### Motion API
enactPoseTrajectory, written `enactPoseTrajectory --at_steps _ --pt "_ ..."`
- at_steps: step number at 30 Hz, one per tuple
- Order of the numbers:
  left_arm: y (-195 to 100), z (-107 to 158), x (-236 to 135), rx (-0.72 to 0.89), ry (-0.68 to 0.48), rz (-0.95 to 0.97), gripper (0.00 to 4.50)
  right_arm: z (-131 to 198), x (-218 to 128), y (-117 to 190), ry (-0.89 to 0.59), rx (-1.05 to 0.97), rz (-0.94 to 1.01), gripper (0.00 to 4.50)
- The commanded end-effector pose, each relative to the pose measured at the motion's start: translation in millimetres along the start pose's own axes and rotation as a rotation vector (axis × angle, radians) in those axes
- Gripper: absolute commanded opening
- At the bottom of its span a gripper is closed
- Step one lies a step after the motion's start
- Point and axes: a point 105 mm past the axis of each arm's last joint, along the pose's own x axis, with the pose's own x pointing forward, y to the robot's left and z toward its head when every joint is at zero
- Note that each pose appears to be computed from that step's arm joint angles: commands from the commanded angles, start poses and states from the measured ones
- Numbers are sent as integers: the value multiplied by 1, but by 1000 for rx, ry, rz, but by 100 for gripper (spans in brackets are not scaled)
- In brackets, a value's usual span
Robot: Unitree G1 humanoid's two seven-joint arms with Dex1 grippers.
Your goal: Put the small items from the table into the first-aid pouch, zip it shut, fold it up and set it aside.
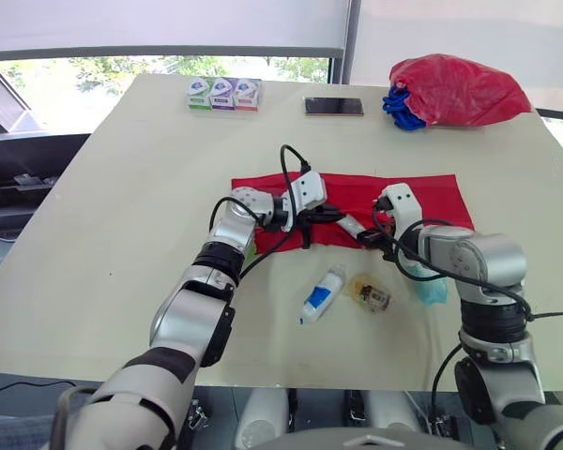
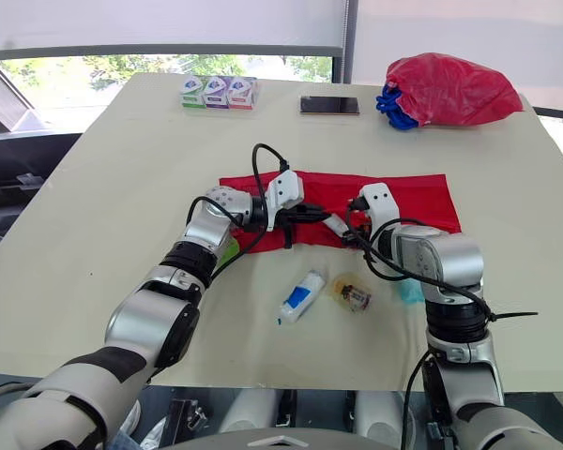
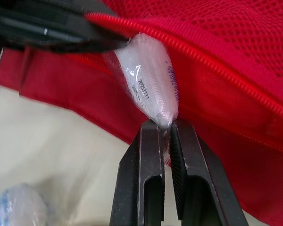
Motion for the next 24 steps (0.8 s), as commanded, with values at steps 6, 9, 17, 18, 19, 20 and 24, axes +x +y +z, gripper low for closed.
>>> enactPoseTrajectory --at_steps 6,9,17,18,19,20,24 --pt "-5 12 10 25 -40 -25 0 20 7 37 -72 51 116 9" --pt "-6 12 12 21 -42 -29 0 23 11 48 -87 109 157 9" --pt "-9 10 12 12 -39 -37 0 32 16 54 -122 317 189 9" --pt "-10 10 13 11 -40 -39 0 34 17 54 -124 333 193 9" --pt "-11 10 13 9 -41 -41 0 36 18 55 -126 351 200 9" --pt "-12 10 14 9 -41 -43 0 37 19 57 -127 367 208 9" --pt "-14 10 15 7 -44 -50 0 43 26 63 -136 425 233 9"
